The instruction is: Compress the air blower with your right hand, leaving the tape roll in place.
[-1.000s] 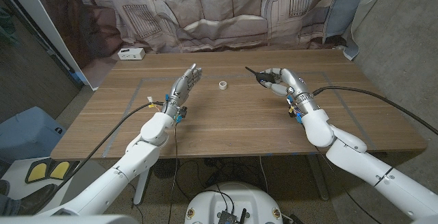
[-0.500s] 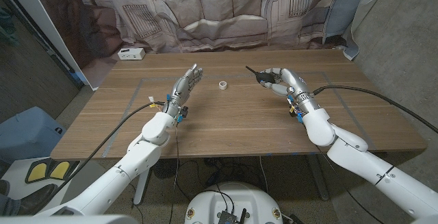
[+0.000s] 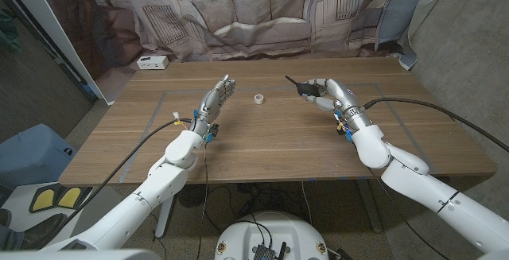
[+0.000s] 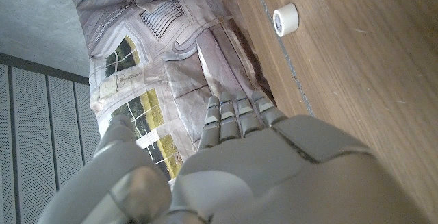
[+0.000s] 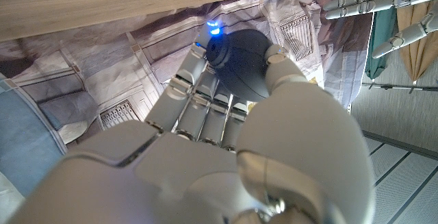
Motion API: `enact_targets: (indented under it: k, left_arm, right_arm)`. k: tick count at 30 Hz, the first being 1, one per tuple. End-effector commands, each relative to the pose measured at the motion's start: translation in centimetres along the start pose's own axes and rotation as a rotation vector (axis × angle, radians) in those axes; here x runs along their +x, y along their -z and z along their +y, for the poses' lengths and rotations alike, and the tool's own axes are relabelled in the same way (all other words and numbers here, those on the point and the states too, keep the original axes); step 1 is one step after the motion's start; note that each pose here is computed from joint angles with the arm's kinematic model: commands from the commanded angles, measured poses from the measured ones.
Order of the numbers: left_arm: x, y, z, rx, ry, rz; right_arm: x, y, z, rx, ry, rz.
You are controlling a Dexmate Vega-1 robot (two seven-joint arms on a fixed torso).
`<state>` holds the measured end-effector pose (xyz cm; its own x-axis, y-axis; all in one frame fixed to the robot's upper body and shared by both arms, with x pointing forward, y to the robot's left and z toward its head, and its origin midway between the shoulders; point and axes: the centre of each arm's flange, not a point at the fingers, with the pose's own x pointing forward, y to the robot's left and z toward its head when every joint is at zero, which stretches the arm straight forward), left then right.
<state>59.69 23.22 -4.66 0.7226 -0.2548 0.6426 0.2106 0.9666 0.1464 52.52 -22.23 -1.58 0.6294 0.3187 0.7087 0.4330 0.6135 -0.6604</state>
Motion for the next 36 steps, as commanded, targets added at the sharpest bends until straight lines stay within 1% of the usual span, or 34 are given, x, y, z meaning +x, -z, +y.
enact_targets:
  k: [1,15,21,24,36]
  left_arm:
    - [0.06,-0.25,0.03,0.002,0.001,-0.005]
    - [0.21,-0.23,-0.18,0.004,0.003,0.003]
    - [0.25,-0.02,-0.28,0.0,0.003,0.009]
    - [0.23,0.03,-0.29,0.0,0.002,0.009]
    - [0.14,0.16,-0.41,-0.002,-0.002,0.014]
  right_arm:
    - [0.12,-0.2,-0.33,-0.015,-0.002,-0.014]
    - [-0.12,-0.16,-0.39,-0.018,-0.007,-0.021]
    - [-0.12,-0.25,-0.52,-0.028,-0.032,-0.014]
    - [-0.12,-0.26,-0.51,-0.03,-0.033,-0.011]
    - [-0.16,-0.03,-0.59,-0.03,-0.016,-0.013]
